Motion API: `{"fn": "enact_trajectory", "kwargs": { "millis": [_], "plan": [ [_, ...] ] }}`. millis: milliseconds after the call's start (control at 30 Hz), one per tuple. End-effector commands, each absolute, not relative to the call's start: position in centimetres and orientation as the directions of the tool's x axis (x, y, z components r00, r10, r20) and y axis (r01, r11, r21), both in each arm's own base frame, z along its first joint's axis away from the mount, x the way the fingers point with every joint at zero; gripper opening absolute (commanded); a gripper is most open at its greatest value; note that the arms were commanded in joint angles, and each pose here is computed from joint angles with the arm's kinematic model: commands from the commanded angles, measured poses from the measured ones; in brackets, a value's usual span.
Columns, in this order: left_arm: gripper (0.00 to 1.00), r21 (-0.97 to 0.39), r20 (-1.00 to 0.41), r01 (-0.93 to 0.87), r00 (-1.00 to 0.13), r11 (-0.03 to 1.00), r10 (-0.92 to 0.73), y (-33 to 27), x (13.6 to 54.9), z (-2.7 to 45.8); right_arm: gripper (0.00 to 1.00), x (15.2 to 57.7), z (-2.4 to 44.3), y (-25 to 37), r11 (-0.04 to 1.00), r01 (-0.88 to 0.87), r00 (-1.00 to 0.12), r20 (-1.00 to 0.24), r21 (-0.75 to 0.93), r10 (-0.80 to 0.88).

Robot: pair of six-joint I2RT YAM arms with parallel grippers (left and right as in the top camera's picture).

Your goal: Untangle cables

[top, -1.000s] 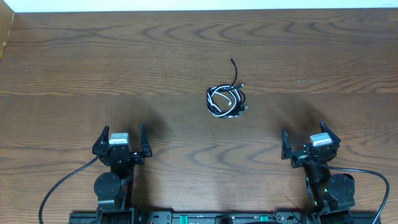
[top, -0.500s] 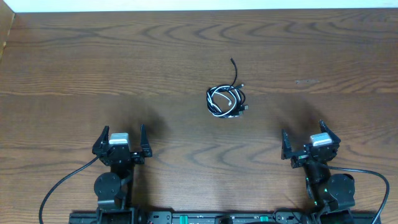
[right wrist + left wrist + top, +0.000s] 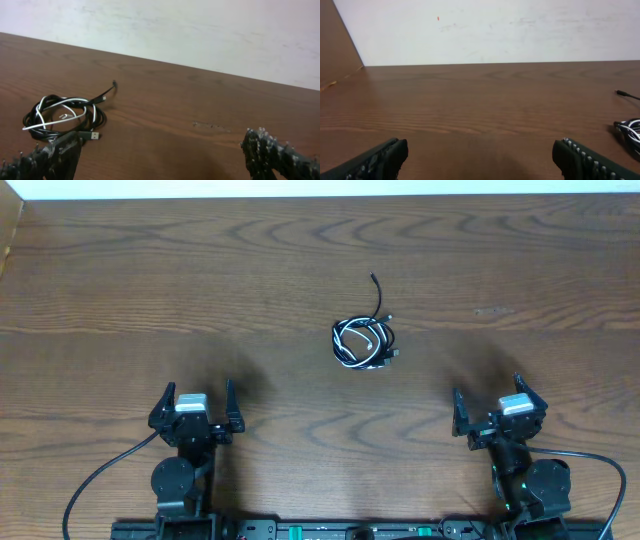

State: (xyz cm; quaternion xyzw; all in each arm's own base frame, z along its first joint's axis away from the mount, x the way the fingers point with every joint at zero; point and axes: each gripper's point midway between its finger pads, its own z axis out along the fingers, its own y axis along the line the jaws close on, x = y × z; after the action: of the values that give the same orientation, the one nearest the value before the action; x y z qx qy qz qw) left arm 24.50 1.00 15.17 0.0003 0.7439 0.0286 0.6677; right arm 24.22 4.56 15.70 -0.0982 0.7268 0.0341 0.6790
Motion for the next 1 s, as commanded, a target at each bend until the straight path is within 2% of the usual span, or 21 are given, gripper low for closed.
{"fn": "enact_trajectory", "kwargs": {
  "millis": [0, 967],
  "plan": [
    [0.98, 0.059, -0.986, -0.049, -0.158, 0.997, 0.05, 1.26, 24.37, 13.64, 0.99, 24.21, 15.64, 4.52, 0.98, -0.184, -0.061, -0.994, -0.073, -0.085],
    [0.98, 0.058, -0.986, -0.049, -0.156, 0.997, 0.05, 1.25, 24.38, 13.69, 0.99, 24.21, 15.92, 4.6, 0.981, -0.186, -0.053, -0.996, -0.057, -0.068]
  ]
}}
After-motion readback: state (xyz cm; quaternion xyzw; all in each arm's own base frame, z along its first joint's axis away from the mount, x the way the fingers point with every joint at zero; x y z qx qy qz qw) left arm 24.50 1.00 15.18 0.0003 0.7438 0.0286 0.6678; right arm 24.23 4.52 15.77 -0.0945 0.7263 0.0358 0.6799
